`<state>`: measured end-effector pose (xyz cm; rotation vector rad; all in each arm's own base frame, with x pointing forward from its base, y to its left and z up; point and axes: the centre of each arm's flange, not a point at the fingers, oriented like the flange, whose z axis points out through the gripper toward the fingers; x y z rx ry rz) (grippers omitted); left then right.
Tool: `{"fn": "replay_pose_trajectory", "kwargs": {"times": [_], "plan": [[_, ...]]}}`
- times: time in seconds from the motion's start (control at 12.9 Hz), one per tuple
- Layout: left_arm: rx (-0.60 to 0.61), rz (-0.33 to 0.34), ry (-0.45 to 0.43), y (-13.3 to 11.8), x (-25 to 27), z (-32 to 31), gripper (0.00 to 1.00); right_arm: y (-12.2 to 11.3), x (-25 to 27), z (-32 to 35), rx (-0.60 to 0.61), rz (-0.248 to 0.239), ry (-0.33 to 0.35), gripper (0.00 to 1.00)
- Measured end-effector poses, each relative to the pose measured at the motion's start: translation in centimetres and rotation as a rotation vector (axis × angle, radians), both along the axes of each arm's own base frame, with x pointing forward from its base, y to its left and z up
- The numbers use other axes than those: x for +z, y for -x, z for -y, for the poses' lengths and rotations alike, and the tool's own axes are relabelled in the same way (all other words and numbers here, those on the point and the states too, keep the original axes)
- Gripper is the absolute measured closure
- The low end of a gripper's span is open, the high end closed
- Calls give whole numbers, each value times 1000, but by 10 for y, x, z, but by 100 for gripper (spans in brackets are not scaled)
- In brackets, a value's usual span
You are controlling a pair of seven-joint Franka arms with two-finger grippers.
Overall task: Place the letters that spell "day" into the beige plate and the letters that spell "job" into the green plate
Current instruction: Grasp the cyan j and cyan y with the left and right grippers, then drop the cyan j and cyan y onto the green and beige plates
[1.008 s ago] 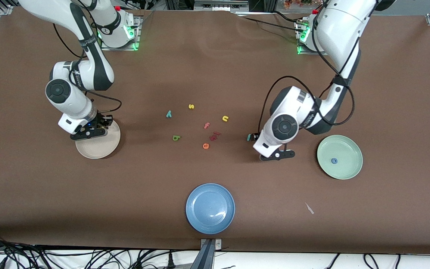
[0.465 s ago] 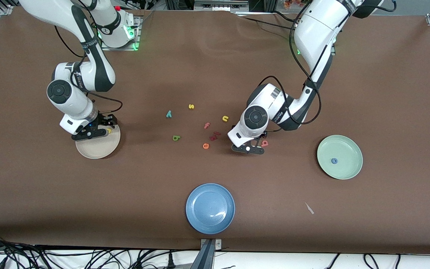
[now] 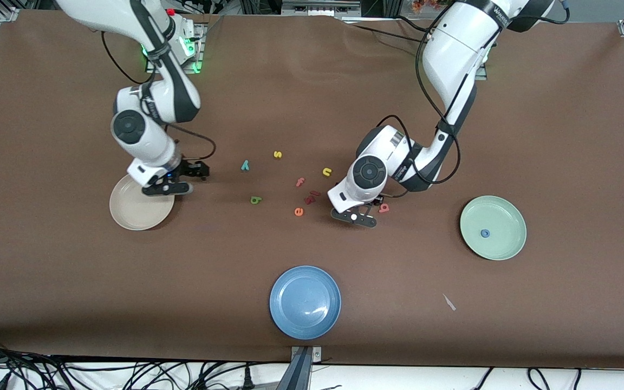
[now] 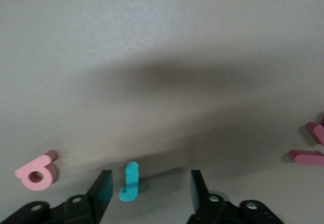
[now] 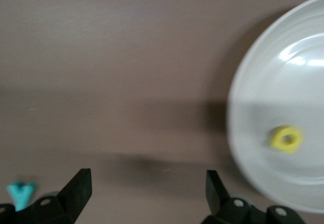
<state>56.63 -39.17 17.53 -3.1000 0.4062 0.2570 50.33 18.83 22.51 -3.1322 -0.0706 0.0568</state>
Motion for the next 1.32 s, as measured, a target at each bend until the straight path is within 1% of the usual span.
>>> {"fn": "replay_pose_trajectory", "kwargs": {"times": [0.08, 0.16, 0.31, 0.47, 0.54, 0.7, 0.85, 1.09, 1.24, 1.32], "plan": [[-17, 5, -13, 1, -3, 0, 43, 7, 1, -21, -25, -1, -9, 0], [-27, 10, -23, 1, -5, -1, 43, 12, 3, -39, -48, -2, -17, 0], [-29, 14, -20, 0, -3, -1, 62, 20, 4, -61, -89, -2, -25, 0], [-28, 16, -20, -1, -2, -1, 85, 26, 2, -79, -130, -4, -25, 0], [-27, 16, -20, -1, -2, -2, 89, 29, -1, -91, -147, -3, -25, 0], [-25, 16, -20, -2, -2, -2, 89, 39, -13, -110, -175, -1, -25, 0], [-15, 21, -20, -7, 0, -8, 89, 48, -28, -122, -185, -10, -17, 0], [6, 26, -25, -33, 30, -41, 89, 53, -41, -125, -178, -25, -4, 0], [5, 1, -42, -51, 57, -80, 89, 54, -45, -124, -178, -31, 0, 5], [-1, -13, -47, -59, 70, -103, 89, 54, -47, -124, -179, -34, 3, 11]]}}
